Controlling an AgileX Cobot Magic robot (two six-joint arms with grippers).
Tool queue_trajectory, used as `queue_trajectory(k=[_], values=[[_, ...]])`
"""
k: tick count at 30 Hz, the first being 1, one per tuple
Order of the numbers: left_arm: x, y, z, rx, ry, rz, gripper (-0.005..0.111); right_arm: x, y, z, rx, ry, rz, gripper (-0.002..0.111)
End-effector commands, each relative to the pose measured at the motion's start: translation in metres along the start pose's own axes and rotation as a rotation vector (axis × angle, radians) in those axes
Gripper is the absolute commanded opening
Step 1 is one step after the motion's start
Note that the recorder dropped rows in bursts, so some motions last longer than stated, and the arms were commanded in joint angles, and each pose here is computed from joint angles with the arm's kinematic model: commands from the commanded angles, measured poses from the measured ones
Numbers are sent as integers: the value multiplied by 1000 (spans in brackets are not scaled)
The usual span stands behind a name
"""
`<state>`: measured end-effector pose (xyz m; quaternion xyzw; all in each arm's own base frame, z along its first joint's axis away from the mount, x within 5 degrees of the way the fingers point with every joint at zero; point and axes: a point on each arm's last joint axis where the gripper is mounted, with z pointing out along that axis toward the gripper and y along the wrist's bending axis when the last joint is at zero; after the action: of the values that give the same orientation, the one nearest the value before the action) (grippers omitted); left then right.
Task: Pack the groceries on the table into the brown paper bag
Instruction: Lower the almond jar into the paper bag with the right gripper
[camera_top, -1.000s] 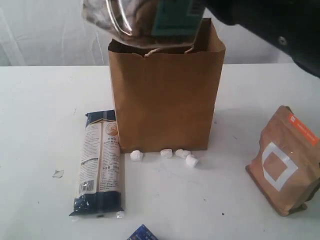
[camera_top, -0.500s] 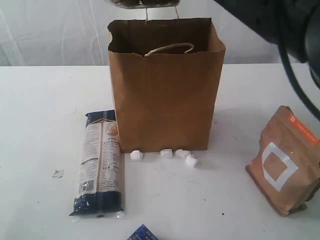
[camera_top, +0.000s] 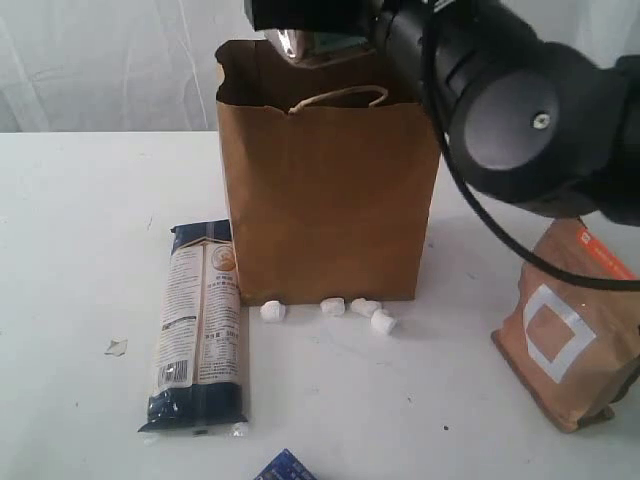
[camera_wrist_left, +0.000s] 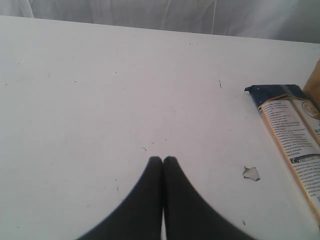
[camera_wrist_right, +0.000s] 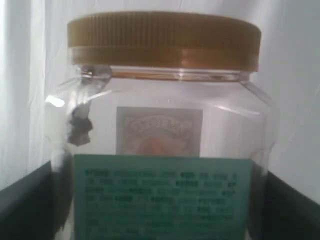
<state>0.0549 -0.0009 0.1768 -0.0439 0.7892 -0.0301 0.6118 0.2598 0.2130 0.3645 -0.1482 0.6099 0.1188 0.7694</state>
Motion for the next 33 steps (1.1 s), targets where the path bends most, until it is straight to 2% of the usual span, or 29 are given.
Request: queue_trajectory(k=[1, 14, 21, 25, 28, 33], values=[[1, 0, 0, 8, 0, 4, 0, 7, -8, 11, 89, -67, -57, 0], [1, 0, 0, 8, 0, 4, 0, 53, -15, 29, 152, 22, -105, 0], [1, 0, 0, 8, 0, 4, 0, 55, -32, 29, 287, 18, -41, 0], [1, 0, 0, 8, 0, 4, 0, 61, -32, 29, 283, 67, -11, 1], [1, 0, 0, 8, 0, 4, 0, 62, -31, 28, 278, 76, -12, 11], [1, 0, 0, 8, 0, 4, 0, 62, -32, 28, 283, 70, -13, 43]])
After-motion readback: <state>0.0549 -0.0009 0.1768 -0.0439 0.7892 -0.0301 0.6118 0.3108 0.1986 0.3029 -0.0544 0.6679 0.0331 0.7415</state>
